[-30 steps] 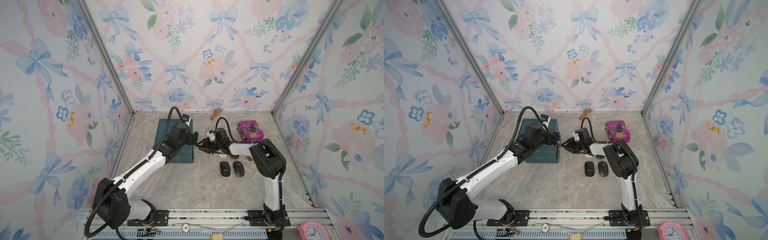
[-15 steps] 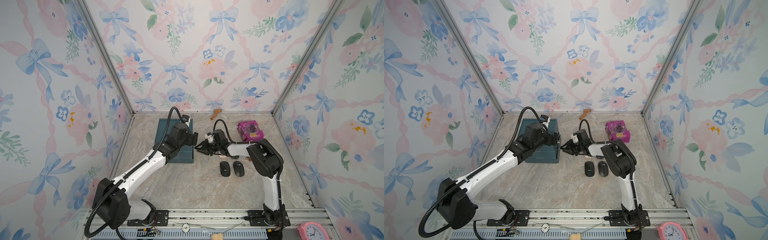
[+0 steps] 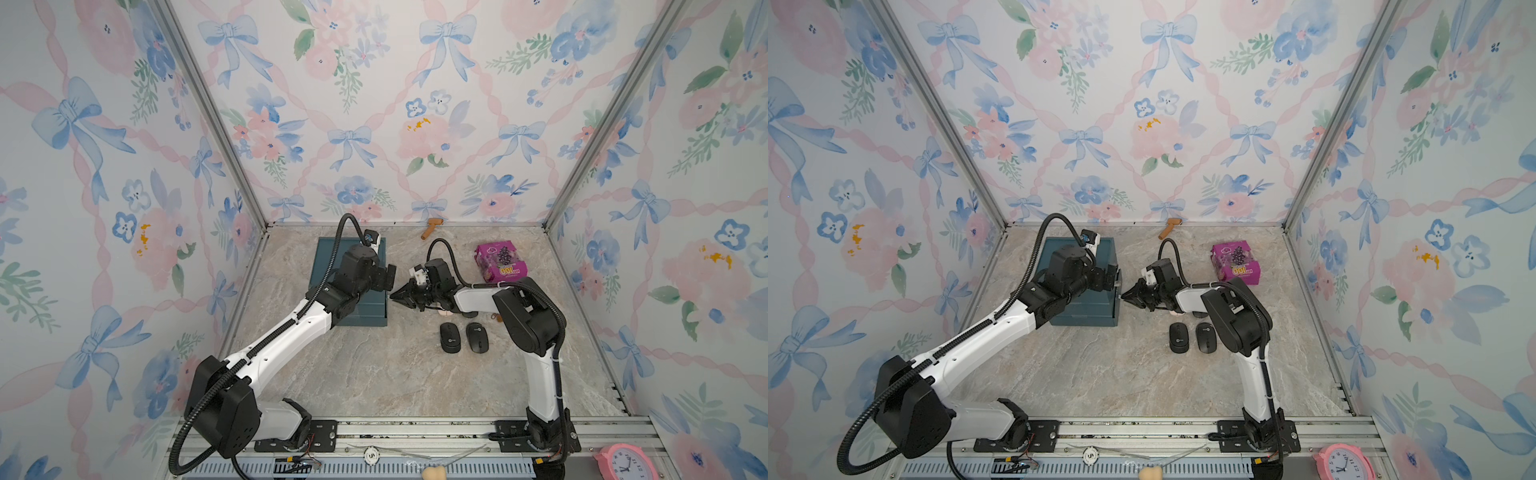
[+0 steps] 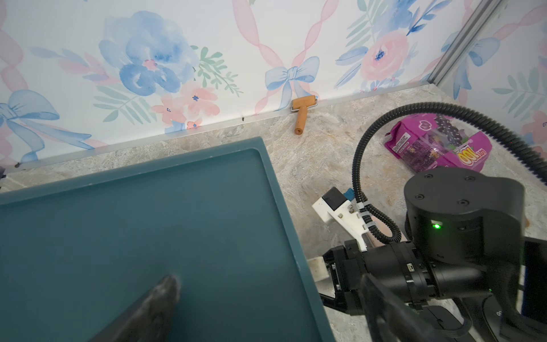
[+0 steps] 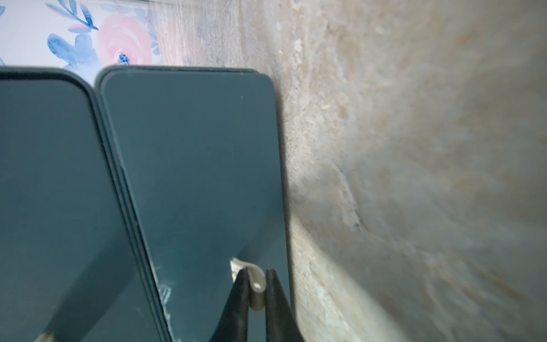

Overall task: Take the mice out of the drawer
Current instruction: Open the drawer in the storage box.

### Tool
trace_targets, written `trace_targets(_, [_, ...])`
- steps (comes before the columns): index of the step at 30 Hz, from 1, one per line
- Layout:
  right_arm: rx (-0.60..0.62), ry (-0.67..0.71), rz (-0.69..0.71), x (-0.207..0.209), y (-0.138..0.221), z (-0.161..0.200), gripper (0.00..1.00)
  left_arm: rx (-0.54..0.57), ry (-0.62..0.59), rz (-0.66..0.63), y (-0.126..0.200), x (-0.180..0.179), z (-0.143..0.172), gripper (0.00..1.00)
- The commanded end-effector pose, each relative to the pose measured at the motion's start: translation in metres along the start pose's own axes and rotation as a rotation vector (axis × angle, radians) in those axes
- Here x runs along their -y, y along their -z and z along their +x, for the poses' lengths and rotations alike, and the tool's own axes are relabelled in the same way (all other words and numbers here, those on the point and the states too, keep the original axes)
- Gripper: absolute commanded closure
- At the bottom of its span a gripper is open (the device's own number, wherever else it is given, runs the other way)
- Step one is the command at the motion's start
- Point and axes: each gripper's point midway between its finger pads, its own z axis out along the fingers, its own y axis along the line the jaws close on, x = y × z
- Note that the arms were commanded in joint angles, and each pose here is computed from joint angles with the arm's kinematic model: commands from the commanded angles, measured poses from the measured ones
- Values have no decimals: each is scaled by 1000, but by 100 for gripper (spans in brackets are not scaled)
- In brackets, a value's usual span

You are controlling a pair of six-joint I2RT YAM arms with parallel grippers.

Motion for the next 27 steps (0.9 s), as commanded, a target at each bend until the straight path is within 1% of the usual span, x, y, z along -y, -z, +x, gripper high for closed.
trace_targets(1, [13,20,9,-6,2,2,91,-25,9,-24,-1,-4,7,2])
trace_targets(6, [35,31,27,-7,12,-1,94,-22,10,-33,0,-6,6,2])
trace_targets(12, [73,46,91,1,34,-5,96,-20,8,-44,1,-7,6,2])
trace_targets(23, [151,24,240,36,84,-14,97,-14,9,-61,2,-11,4,2])
trace_targets(27, [180,14,261,43,100,-18,97,-16,10,-65,2,-12,4,2])
